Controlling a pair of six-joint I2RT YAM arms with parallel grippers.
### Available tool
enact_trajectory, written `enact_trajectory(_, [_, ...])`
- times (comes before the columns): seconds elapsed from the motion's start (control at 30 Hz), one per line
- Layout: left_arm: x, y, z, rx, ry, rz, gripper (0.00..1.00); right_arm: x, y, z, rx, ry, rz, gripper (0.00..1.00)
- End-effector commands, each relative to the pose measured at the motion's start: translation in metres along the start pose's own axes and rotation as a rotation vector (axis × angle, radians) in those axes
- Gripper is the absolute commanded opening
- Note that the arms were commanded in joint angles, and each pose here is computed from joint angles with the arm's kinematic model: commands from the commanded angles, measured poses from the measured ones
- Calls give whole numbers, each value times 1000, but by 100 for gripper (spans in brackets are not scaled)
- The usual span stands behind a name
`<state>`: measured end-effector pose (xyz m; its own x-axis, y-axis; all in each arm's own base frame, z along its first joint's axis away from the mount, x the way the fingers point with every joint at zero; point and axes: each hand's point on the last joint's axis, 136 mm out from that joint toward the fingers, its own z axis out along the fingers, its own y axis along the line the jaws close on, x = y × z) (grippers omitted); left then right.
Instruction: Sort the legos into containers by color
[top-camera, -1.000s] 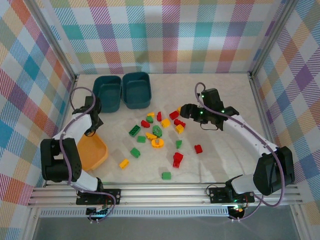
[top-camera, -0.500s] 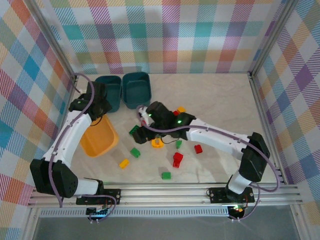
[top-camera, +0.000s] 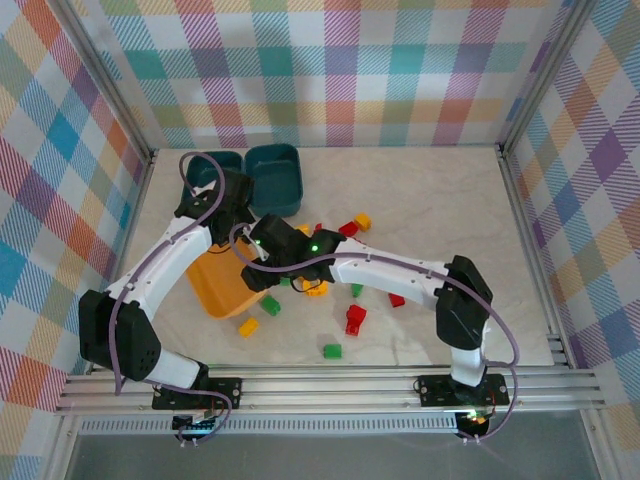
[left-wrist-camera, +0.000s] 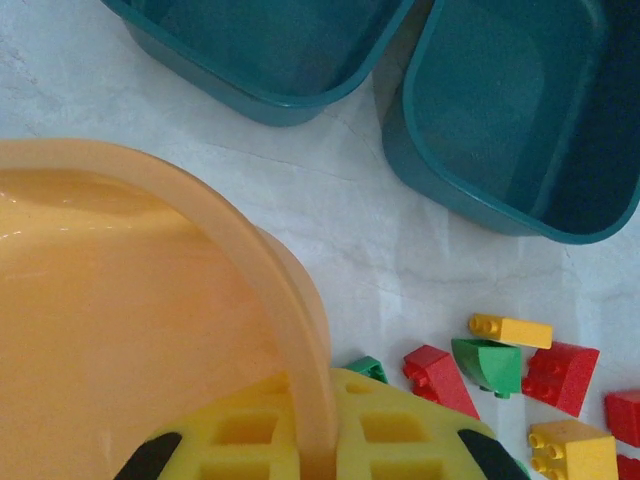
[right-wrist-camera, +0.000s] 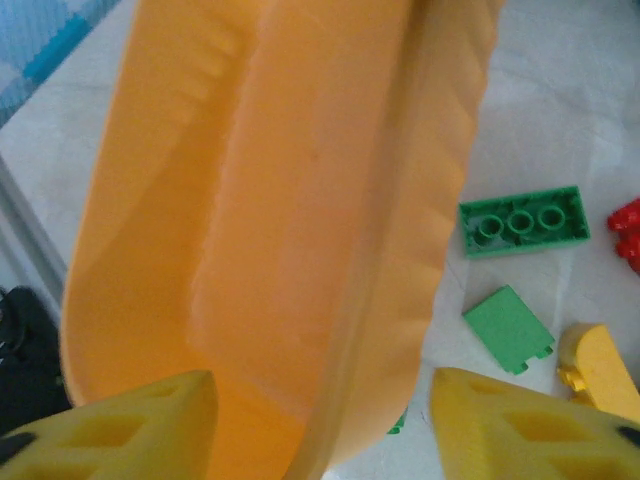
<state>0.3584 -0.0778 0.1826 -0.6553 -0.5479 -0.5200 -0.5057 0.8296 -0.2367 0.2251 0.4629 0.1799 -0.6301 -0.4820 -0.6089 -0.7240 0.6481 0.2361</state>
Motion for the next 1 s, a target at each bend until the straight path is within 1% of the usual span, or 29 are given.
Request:
enact_trajectory(0.0, [2, -3, 3, 11, -1, -37, 0, 6, -13, 9, 101, 22, 10, 46])
enact_trajectory(0.03, [4, -4, 4, 16, 7, -40, 0, 7, -15, 12, 116, 21, 14, 40])
enact_trajectory(0.13, [8, -7, 6, 33, 25, -50, 0, 9, -19, 20, 146, 27, 15, 29])
enact_trajectory(0.27, [12, -13, 7, 62, 48, -63, 0, 9, -24, 24, 176, 21, 28, 8])
enact_trajectory(0.3, [13, -13, 7, 67, 51, -67, 1, 9, -26, 24, 189, 18, 33, 4])
enact_trajectory(0.33, [14, -15, 7, 73, 57, -69, 9, 9, -28, 25, 203, 15, 36, 0])
enact_trajectory(0.47, [14, -15, 6, 81, 58, -70, 36, 10, -31, 26, 217, 11, 37, 0])
enact_trajectory(0.5, [13, -16, 5, 86, 55, -70, 41, 10, -32, 26, 218, 11, 38, 0])
enact_trajectory(0.57, [9, -17, 0, 92, 41, -66, 56, 11, -32, 26, 216, 11, 38, 0])
enact_trajectory(0.6, [6, -18, -3, 100, 32, -61, 61, 12, -32, 26, 218, 13, 39, 0])
enact_trajectory(0.7, [-11, -19, -19, 128, -15, -68, 82, 14, -35, 22, 228, 4, 46, 0])
enact_trajectory(0.77, [-29, -17, -31, 166, -49, -96, 97, 13, -37, 18, 230, -12, 51, 0])
enact_trajectory(0.8, [-39, -15, -37, 186, -65, -118, 100, 12, -38, 15, 233, -18, 55, 0])
enact_trajectory(0.97, [-87, 2, -59, 224, -122, -178, 100, 7, -49, 5, 246, -27, 94, 0])
